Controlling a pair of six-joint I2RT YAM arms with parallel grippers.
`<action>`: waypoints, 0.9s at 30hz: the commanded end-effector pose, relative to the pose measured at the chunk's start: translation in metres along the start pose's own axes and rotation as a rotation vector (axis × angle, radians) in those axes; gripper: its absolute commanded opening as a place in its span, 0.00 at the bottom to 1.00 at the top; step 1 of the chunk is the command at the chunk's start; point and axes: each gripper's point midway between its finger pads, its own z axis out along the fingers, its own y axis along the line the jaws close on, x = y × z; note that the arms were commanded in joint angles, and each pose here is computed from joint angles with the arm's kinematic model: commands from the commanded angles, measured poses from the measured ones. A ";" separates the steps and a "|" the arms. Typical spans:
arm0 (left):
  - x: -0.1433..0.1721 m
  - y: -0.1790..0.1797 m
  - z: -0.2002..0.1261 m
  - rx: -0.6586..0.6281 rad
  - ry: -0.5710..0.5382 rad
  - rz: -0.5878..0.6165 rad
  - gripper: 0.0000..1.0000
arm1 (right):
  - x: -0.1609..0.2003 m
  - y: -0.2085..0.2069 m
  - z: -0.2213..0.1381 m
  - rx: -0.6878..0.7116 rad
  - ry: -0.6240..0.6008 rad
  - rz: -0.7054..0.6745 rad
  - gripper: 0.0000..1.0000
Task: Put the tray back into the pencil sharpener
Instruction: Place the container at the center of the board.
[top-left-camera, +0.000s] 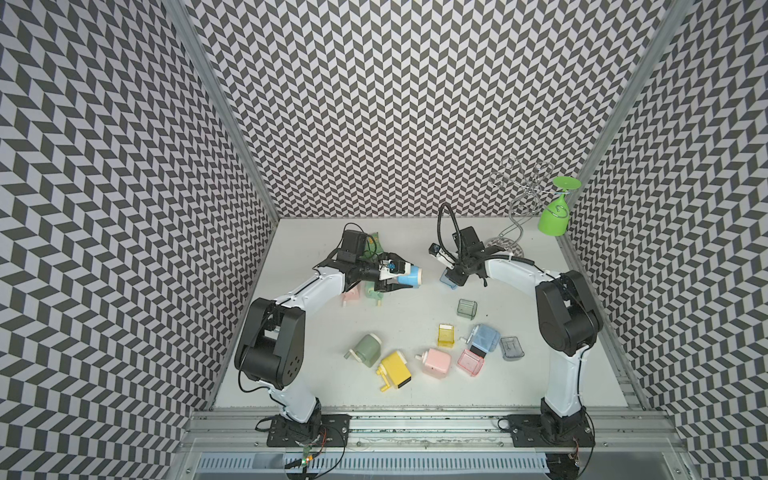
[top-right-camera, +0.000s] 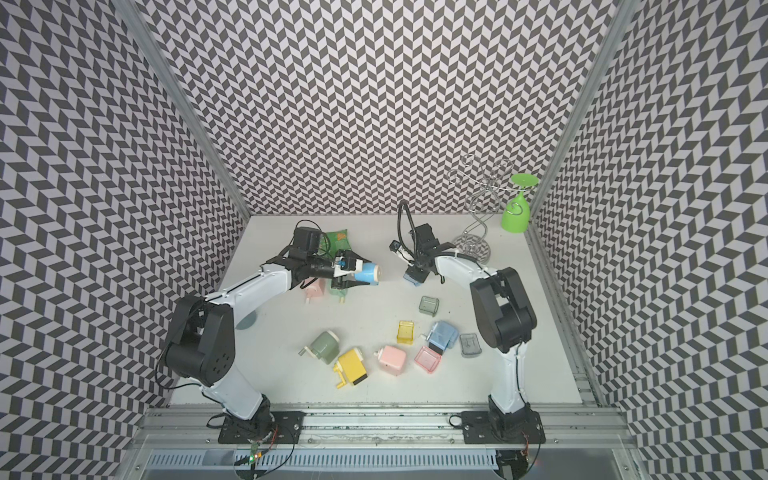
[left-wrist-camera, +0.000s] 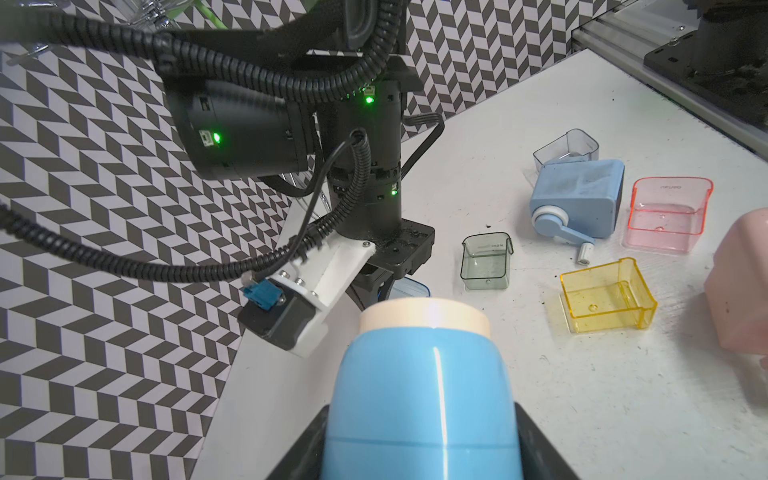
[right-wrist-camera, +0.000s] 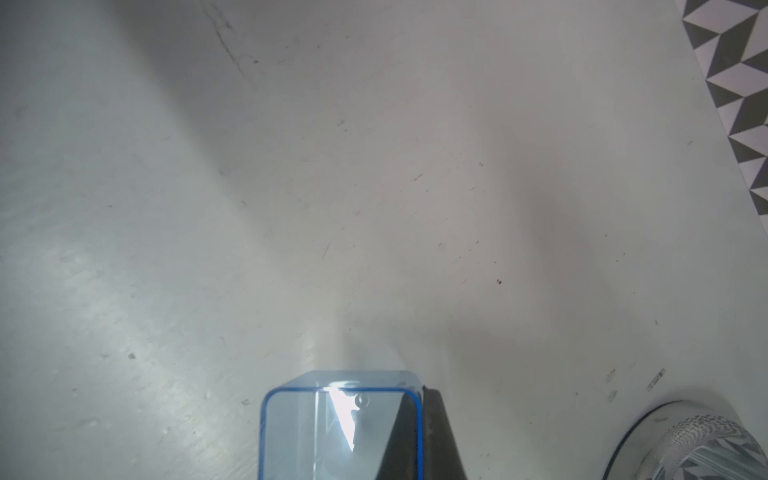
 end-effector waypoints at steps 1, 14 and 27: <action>-0.010 0.002 -0.004 -0.010 -0.044 0.024 0.07 | -0.016 0.009 0.007 -0.088 -0.032 -0.155 0.00; 0.006 -0.002 0.009 0.027 -0.009 -0.014 0.07 | -0.026 0.020 0.035 -0.150 -0.064 -0.279 0.10; 0.019 0.001 0.022 0.038 0.035 -0.029 0.05 | -0.085 -0.035 -0.061 0.067 -0.347 0.083 0.40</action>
